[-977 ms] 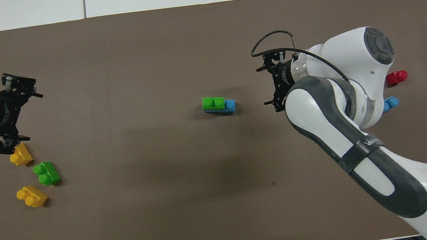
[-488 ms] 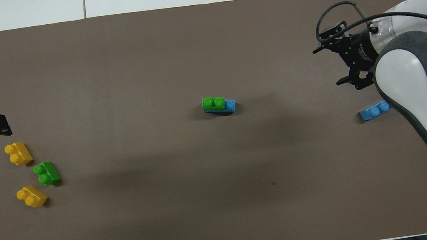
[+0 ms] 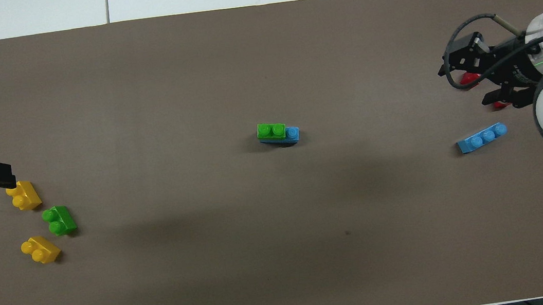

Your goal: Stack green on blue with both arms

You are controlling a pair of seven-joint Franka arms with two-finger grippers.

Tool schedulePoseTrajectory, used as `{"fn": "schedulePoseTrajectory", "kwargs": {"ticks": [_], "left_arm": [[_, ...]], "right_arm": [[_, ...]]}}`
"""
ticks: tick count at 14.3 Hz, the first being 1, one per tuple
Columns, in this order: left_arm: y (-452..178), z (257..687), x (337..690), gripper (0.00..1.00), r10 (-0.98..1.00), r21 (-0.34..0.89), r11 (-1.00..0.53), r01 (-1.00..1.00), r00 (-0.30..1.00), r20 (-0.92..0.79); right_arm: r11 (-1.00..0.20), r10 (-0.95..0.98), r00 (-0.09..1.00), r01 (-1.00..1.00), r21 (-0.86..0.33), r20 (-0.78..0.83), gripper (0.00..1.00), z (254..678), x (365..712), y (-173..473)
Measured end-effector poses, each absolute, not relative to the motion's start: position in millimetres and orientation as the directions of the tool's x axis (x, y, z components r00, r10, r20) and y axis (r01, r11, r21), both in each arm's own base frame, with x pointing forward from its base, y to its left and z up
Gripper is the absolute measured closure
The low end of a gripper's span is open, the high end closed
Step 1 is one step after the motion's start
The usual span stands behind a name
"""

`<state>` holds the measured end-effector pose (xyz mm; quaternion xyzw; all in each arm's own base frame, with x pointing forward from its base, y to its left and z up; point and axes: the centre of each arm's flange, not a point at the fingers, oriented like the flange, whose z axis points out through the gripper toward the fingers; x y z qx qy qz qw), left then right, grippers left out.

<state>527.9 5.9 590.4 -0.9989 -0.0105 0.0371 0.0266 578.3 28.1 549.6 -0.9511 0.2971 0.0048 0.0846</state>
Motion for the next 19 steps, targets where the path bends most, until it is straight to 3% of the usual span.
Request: {"fn": "schedulePoseTrajectory", "kwargs": {"ticks": [5,11,19], "left_arm": [[0,589,524,0.0,0.017,-0.009,-1.0,0.016,0.994,-0.107],[-2,594,525,0.0,0.018,0.011,-1.0,0.019,0.995,-0.097],[-4,597,528,0.0,0.015,0.013,-1.0,0.016,0.998,-0.067]], "right_arm": [[-0.914,-0.394,0.919,-0.394,-0.099,-0.022,0.0,564,564,-1],[-0.94,-0.328,0.943,-0.331,-0.079,-0.047,0.0,588,540,-5],[-0.966,-0.259,0.966,-0.26,-0.016,-0.022,0.0,592,537,-18]]}}
